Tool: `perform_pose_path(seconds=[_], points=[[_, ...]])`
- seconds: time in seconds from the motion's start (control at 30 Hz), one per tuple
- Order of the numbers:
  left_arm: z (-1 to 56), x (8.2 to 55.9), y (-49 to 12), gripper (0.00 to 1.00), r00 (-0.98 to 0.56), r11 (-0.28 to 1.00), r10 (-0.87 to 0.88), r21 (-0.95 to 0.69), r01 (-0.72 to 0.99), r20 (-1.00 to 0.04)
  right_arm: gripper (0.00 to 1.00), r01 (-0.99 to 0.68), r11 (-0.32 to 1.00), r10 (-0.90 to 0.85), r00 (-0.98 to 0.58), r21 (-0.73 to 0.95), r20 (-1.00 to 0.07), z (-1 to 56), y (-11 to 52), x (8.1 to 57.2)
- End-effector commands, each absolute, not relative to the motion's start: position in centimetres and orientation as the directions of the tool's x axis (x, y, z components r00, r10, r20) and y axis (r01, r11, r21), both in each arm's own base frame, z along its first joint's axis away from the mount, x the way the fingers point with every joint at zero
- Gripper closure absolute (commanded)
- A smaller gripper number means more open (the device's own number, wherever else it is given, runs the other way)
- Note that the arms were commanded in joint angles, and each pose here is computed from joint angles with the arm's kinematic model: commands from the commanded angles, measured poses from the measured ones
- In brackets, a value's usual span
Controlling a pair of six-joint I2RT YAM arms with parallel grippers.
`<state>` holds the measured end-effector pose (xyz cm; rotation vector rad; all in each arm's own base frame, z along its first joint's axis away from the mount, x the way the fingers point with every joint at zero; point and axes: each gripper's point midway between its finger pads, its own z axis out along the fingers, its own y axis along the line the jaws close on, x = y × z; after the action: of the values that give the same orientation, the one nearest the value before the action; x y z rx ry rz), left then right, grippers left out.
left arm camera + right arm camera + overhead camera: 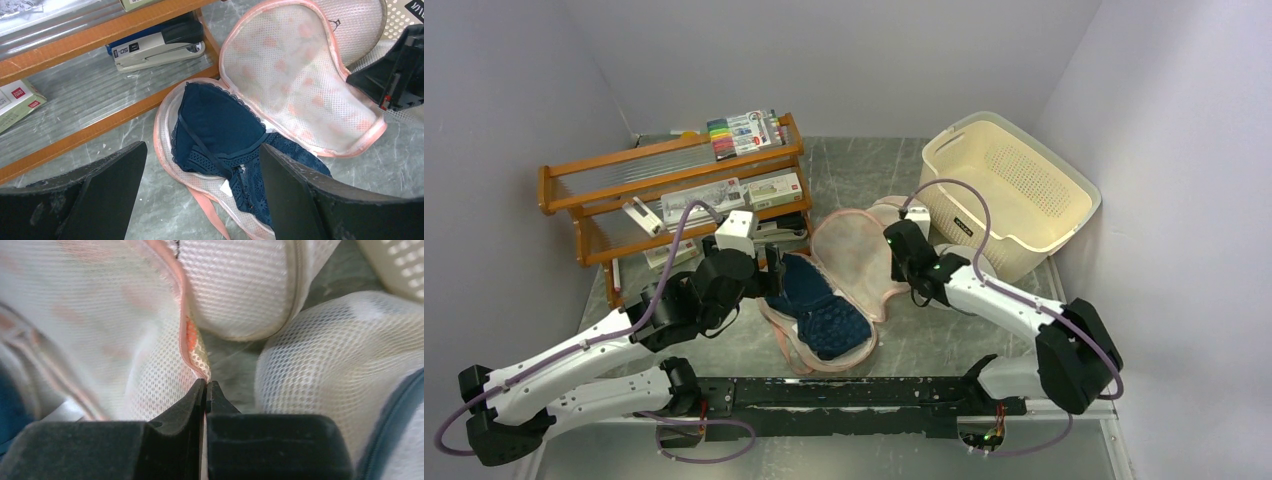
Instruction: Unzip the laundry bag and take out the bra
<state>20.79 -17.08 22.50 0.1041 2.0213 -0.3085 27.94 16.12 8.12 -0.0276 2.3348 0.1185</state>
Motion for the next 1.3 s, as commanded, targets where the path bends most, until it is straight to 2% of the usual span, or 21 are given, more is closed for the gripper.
perform_pose_path(seconds=[0.0,0.17,0.27,0.33,0.4,0.43,0.6,0.7,0.8,1.03,1.27], points=[[23.8,20.9,-17.4,0.06,-0.439,0.952,-0.098,-0.213,0.219,-0.893,1.0,-0.014,0.985,-0.137,-0.665,-0.171,-0.734,9.4,12.7,29.6],[23.6,20.8,-17.3,0.06,-0.441,0.954,-0.096,-0.21,0.215,-0.892,0.86,0.007,0.964,-0.196,-0.656,-0.266,-0.729,11.9,11.2,29.9],[23.5,20.9,-17.5,0.06,-0.44,0.952,-0.099,-0.215,0.22,-0.892,0.73,-0.021,0.971,-0.199,-0.633,-0.24,-0.748,14.4,11.7,29.8],[23.4,20.9,-17.6,0.06,-0.442,0.952,-0.096,-0.212,0.22,-0.892,0.61,-0.065,0.978,-0.195,-0.611,-0.197,-0.768,16.2,12.6,29.6],[23.3,21.0,-17.7,0.06,-0.442,0.952,-0.093,-0.21,0.223,-0.892,0.42,-0.168,0.978,-0.202,-0.582,-0.126,-0.788,17.6,14.7,29.1],[23.4,21.1,-17.8,0.06,-0.441,0.952,-0.091,-0.208,0.224,-0.893,0.36,-0.23,0.97,-0.203,-0.573,-0.082,-0.794,18.0,16.0,28.7],[23.5,21.3,-18.2,0.06,-0.436,0.951,-0.088,-0.206,0.23,-0.896,0.23,-0.505,0.857,-0.226,-0.552,0.106,-0.803,18.0,23.3,25.0],[23.4,21.3,-18.3,0.06,-0.439,0.951,-0.086,-0.205,0.232,-0.894,0.22,-0.634,0.721,-0.24,-0.606,0.278,-0.758,16.2,28.1,21.5],[23.3,21.2,-18.5,0.06,-0.446,0.949,-0.084,-0.208,0.237,-0.891,0.25,-0.622,0.67,-0.213,-0.684,0.406,-0.698,13.8,29.5,20.0],[23.3,20.9,-18.2,0.06,-0.453,0.948,-0.083,-0.21,0.238,-0.888,0.27,-0.505,0.756,-0.233,-0.802,0.416,-0.55,9.0,26.8,20.6],[23.1,20.9,-18.2,0.06,-0.456,0.947,-0.091,-0.218,0.235,-0.885,0.4,-0.498,0.764,-0.288,-0.832,0.41,-0.474,6.5,26.3,19.6]])
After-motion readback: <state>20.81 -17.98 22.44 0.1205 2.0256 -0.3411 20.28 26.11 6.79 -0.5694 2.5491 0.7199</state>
